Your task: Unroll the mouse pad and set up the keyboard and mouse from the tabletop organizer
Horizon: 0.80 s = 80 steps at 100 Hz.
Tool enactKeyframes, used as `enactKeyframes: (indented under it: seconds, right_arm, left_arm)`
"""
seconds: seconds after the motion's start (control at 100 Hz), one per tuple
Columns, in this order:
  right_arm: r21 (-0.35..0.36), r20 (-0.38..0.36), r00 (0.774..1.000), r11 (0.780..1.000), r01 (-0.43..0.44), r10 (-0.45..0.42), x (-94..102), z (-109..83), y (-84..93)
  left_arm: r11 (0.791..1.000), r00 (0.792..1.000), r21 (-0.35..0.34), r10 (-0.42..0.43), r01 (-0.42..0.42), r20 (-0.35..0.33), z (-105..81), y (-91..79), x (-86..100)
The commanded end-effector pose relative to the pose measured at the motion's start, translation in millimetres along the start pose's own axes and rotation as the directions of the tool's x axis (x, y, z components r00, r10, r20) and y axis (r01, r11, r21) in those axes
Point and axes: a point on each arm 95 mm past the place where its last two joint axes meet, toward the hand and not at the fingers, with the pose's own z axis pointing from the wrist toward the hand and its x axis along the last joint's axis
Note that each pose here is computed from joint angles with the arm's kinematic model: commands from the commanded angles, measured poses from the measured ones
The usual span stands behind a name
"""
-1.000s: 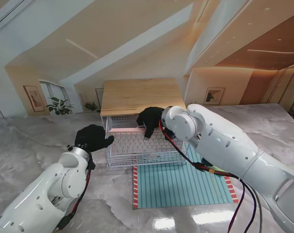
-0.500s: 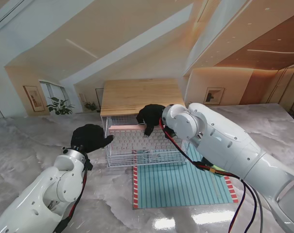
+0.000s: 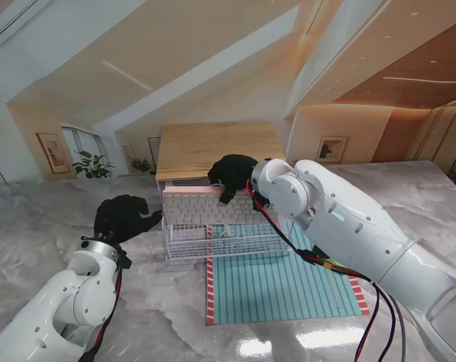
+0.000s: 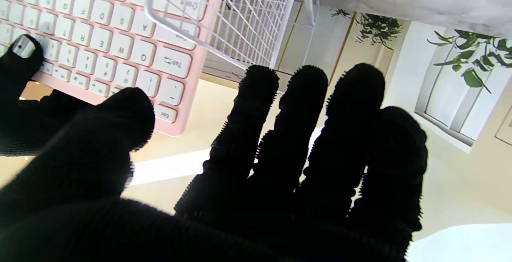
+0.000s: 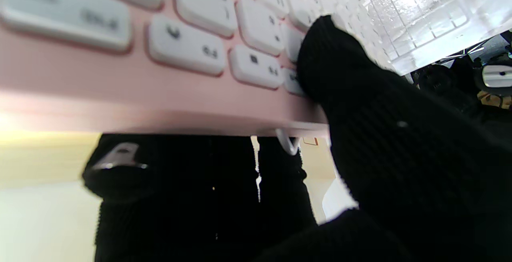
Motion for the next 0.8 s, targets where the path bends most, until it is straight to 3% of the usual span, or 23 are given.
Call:
enactKeyframes:
  seconds: [0.0, 0.37, 0.79]
  right_arm:
    - [-0.011, -0.029, 0.999, 1.0, 0.013, -0.013, 8.5, -2.9, 6.6]
    - [-0.081, -0.074, 0.997, 0.997, 0.002, -0.008, 21.3, -21.2, 29.8]
    - [-0.136, -0.106, 0.988, 0.983, -0.123, 0.109, 27.8, -35.6, 51.3]
  left_arm:
    - [1.0, 1.0, -0.005, -0.002, 0.002, -0.002, -6.2, 2.3, -0.4]
    - [1.0, 1.0, 0.018, 0.005, -0.006, 0.031, -25.1, 6.9, -15.0]
    - [0.999, 0.999, 0.043, 0.014, -0.015, 0.038, -36.5, 2.3, -22.5]
